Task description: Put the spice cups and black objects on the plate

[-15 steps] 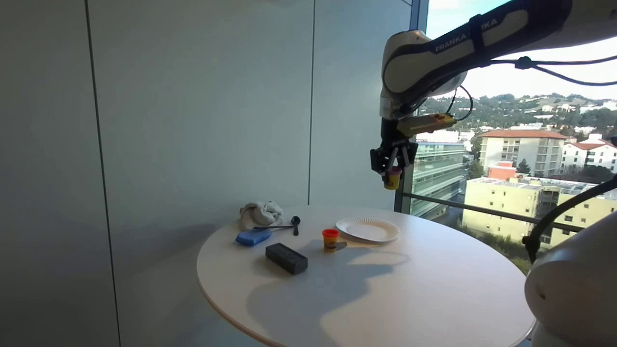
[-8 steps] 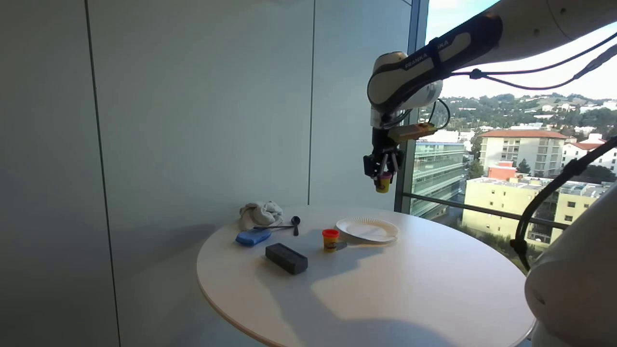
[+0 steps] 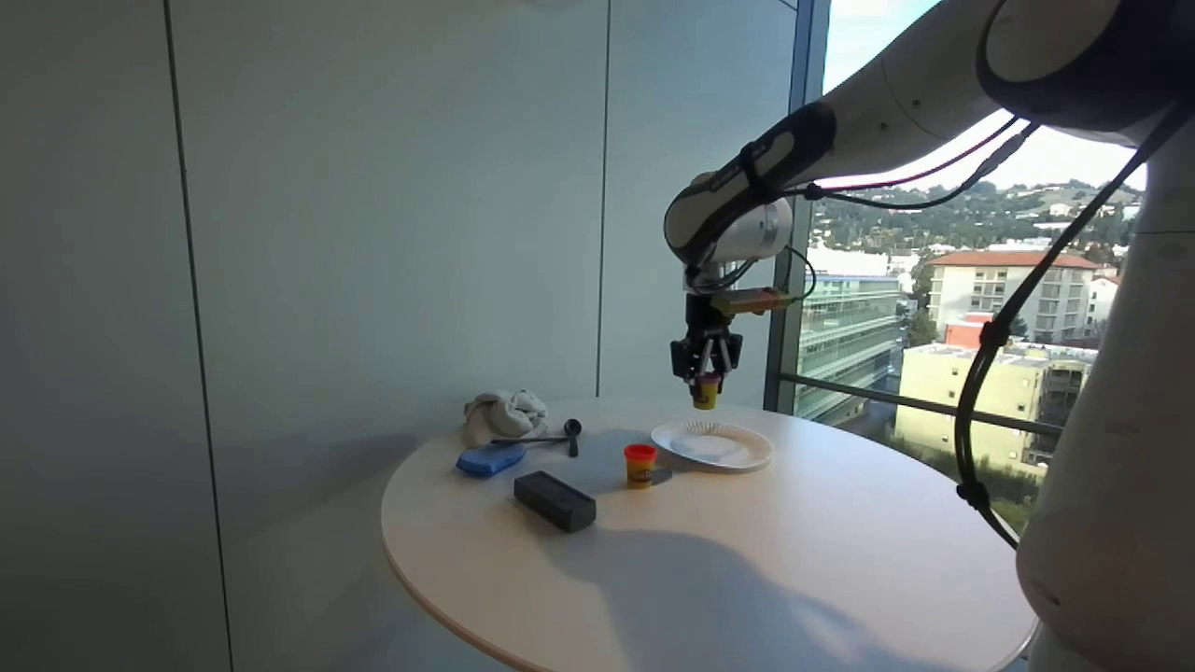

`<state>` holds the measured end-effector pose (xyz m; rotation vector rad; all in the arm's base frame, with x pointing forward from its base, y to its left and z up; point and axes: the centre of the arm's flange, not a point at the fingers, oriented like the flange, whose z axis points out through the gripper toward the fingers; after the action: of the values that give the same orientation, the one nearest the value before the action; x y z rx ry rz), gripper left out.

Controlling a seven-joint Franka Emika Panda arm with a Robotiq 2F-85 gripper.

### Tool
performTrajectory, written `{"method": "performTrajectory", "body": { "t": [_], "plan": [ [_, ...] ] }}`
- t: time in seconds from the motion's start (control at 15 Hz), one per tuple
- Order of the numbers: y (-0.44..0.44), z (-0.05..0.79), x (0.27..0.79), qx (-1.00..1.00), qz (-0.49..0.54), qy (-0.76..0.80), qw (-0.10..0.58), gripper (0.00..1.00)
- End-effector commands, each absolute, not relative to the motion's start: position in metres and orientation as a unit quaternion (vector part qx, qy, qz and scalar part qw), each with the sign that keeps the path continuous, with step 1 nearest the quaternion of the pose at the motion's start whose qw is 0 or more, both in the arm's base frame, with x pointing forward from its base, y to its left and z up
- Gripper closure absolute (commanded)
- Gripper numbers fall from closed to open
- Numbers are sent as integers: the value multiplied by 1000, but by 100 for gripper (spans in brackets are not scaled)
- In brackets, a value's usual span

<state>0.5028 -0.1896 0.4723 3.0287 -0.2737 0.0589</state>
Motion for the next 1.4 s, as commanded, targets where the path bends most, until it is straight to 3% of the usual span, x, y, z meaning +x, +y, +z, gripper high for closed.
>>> {"method": "performTrajectory", "body": {
  "t": [0.0,1.33],
  "plan": [
    [-210,457,538,995,5,-97,30,77],
    [-233,409,549,995,-31,-87,-49,77]
  ]
}}
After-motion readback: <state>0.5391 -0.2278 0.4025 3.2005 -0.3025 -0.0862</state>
